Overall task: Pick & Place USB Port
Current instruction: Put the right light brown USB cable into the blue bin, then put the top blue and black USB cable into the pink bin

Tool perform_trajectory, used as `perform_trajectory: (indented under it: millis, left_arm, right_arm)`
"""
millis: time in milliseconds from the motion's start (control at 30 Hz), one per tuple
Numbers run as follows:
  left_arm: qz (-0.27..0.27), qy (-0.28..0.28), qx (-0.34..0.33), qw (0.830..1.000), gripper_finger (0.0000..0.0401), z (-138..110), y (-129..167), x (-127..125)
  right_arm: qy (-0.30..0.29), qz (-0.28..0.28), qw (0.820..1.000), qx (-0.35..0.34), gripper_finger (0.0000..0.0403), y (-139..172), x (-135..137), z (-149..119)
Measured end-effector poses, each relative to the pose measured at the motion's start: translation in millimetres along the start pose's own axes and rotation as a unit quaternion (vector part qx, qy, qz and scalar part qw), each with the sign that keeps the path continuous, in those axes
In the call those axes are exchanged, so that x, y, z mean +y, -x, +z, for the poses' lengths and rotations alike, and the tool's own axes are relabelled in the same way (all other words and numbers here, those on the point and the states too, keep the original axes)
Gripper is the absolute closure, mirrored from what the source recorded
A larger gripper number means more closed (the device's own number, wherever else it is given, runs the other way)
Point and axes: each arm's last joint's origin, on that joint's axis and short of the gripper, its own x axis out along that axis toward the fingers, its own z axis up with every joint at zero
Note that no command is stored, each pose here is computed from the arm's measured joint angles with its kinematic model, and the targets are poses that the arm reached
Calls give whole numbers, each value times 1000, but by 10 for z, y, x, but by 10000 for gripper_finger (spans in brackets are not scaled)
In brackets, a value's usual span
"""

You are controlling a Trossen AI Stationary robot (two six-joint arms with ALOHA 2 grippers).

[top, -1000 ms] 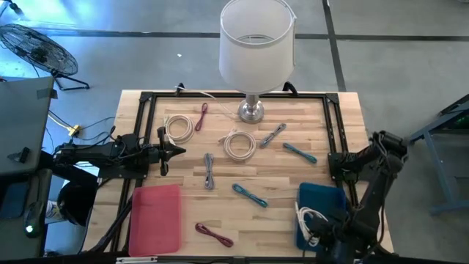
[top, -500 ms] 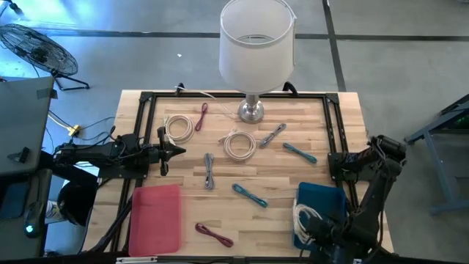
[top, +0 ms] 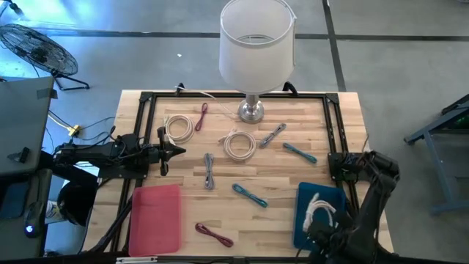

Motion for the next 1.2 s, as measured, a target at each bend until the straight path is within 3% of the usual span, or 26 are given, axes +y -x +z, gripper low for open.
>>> perform_trajectory:
  millis: [500, 900, 1200]
  left_arm:
    - [0, 0, 0, 1000, 401, 0, 0, 0]
    - [0, 0, 0, 1000, 401, 0, 0, 0]
    - [0, 0, 0, 1000, 401, 0, 0, 0]
  right_arm:
    - [-31, 16, 999, 3, 400, -94, 122, 2]
    - [-52, 20, 998, -21, 268, -94, 122, 17]
    - [9, 5, 998, -68, 246, -102, 117, 217]
